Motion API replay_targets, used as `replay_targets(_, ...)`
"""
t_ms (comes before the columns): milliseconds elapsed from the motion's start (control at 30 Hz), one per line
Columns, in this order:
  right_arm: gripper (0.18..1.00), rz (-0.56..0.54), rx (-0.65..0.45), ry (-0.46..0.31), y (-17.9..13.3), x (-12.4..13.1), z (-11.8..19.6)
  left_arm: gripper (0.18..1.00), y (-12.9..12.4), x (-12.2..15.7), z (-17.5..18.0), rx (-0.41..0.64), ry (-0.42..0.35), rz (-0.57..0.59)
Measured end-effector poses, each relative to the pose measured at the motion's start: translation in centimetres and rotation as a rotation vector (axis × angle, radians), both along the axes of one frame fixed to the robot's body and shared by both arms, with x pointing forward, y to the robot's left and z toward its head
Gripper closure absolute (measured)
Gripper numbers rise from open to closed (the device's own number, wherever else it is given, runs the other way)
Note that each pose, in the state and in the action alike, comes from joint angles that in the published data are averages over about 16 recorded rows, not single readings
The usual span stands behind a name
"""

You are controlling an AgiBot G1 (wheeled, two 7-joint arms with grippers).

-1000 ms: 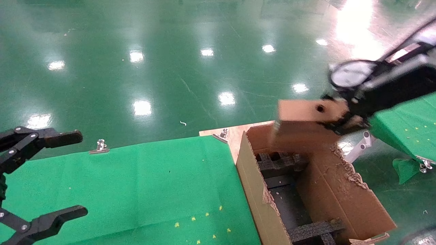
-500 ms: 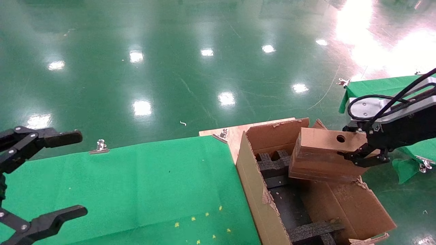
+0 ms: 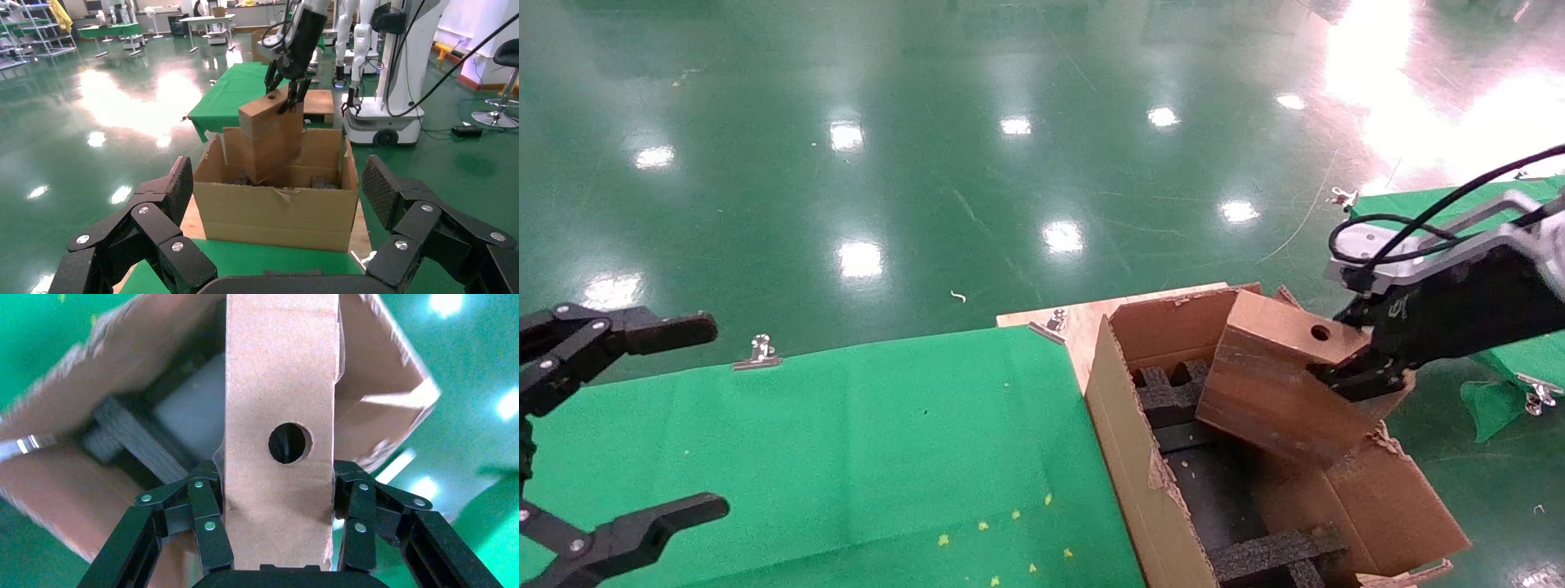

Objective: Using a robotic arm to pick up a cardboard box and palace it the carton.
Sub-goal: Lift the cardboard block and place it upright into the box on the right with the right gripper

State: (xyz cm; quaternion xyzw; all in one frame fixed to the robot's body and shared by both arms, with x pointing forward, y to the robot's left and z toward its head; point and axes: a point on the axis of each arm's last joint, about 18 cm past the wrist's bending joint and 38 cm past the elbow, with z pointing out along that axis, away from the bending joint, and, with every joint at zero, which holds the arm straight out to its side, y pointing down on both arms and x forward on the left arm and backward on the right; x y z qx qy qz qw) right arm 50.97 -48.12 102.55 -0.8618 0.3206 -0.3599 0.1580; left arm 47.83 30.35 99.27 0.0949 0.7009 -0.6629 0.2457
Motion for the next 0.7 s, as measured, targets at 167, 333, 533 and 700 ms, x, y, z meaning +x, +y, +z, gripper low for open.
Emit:
replay_targets(167, 0.812, -0.191, 0.127, -0.001, -0.5, 0.7, -1.8, 0.184, 0.0, 0.0, 0.0, 0.000, 0.000, 0.000)
replay_targets(333, 0.813, -0.345, 0.221, -0.014, -0.8, 1.0, -3.1, 0.184, 0.0, 0.0, 0.0, 0.000, 0.000, 0.000)
replay_targets(533, 0.816, -0.447, 0.283, -0.031, -1.0, 1.3, -3.8, 0.184, 0.0, 0.0, 0.0, 0.000, 0.000, 0.000)
replay_targets(700, 0.818, -0.488, 0.303, -0.041, -1.3, 1.6, -4.0, 0.184, 0.0, 0.0, 0.0, -0.001, 0.000, 0.000)
